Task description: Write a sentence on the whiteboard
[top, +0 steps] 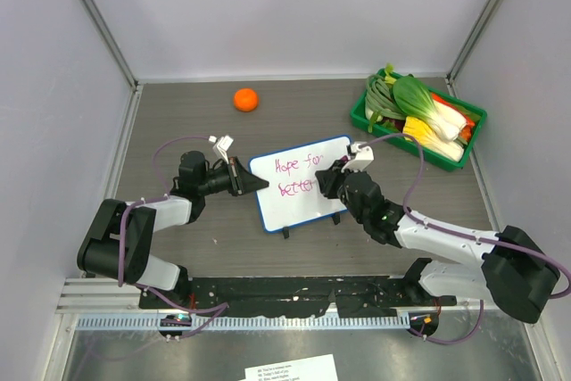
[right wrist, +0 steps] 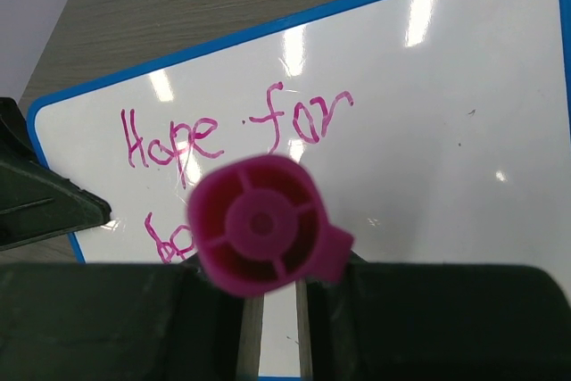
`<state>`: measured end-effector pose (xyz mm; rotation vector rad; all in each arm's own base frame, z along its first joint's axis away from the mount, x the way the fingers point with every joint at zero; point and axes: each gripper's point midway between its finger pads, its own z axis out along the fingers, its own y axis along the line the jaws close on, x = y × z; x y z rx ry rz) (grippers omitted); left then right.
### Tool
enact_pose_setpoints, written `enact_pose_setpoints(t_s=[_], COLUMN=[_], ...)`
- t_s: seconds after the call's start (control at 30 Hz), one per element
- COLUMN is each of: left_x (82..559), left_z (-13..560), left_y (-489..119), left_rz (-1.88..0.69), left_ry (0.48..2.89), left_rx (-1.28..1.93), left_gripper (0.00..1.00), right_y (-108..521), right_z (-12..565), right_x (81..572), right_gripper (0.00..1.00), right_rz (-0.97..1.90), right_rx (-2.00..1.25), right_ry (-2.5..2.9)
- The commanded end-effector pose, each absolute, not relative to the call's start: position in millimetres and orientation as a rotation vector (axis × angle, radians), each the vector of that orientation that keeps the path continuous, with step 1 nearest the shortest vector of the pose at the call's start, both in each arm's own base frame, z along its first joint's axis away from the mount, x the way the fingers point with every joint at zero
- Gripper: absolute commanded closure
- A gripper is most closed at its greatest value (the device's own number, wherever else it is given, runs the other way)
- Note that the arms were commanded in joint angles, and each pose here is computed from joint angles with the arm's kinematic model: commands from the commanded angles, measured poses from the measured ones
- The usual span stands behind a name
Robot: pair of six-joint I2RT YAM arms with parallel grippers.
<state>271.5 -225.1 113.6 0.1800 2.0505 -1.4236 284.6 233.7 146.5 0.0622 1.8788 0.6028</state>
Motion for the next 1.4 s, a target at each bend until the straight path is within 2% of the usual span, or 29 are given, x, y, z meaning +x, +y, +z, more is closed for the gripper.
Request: enact_pose_setpoints(t_s=[0.0,1.1,1.37], left_x=[270,270,271], left_z=[58,58,58], left_y=[-207,-208,-207], left_rz=[-1.21,-1.208,-1.206], left_ry=[2.226,2.228,2.228], left_rx=[0.109,0.108,0.108], left_gripper=[1.0,1.0,1.0], right_y=[232,212,216], right_z=[168,143,162], right_x=[300,290,291], right_gripper=[0.99,0.99,0.99], right_rz=[0.577,0.534,0.578], right_rx=[0.104,0.12,0.13], right_ry=[1.819,1.884,1.84])
